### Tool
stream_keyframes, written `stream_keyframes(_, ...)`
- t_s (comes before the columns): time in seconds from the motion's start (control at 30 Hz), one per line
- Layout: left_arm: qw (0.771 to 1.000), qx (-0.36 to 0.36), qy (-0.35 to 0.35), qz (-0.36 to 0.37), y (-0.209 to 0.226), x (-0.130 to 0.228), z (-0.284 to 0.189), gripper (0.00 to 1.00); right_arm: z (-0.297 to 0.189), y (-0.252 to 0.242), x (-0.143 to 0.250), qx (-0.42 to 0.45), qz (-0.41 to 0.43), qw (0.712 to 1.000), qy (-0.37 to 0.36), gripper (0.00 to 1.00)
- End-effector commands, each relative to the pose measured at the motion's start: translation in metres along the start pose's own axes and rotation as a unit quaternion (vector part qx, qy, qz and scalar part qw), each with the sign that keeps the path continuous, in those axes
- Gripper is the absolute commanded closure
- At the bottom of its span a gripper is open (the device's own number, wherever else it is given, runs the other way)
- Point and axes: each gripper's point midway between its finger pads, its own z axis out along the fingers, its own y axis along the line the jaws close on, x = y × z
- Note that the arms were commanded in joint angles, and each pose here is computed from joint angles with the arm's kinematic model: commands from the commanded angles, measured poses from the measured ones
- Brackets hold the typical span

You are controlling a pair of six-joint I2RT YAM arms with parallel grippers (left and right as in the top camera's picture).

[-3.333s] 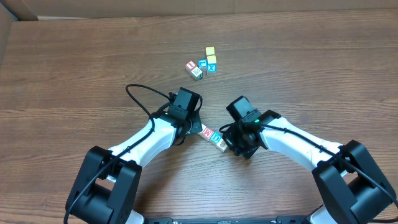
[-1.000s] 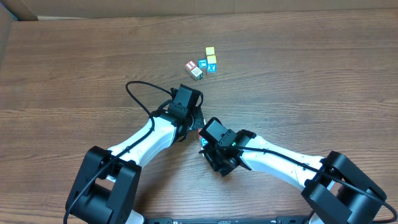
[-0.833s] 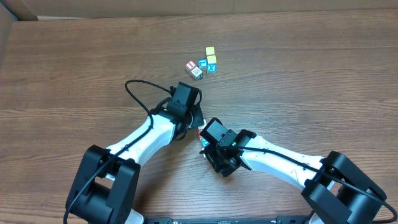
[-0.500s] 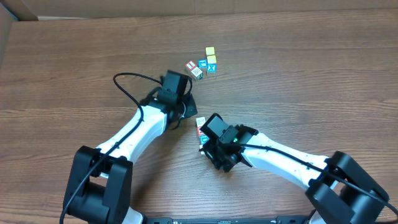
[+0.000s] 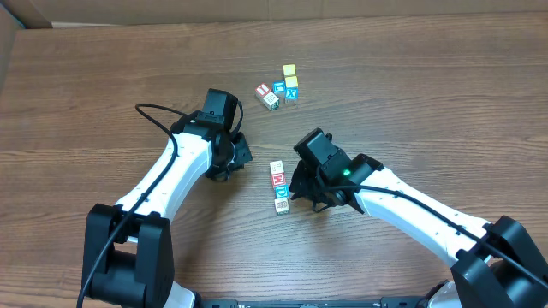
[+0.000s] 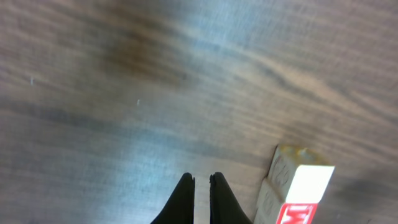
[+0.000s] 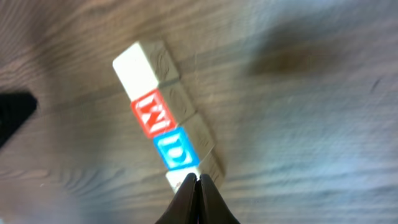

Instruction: Flip 4 blocks

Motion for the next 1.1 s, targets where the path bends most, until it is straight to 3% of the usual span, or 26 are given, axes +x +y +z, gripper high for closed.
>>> stream_keyframes(0.0,1.000,0.017,0.019,0.012,-0.008,0.012,-0.006,0.96,0.004,-0.005,-0.017,0.025,-0.034,0.998,-0.039,0.96)
stream_keyframes(0.4,0.991,0.010,0.131,0.038,0.000,0.093,0.021,0.96,0.025,-0.014,-0.021,0.049,-0.046,0.997,-0.042,0.96)
stream_keyframes(1.07,0.982,0.091,0.166,0.020,-0.018,0.115,0.036,0.95,0.042,-0.005,-0.011,0.021,-0.079,0.997,-0.005,0.96)
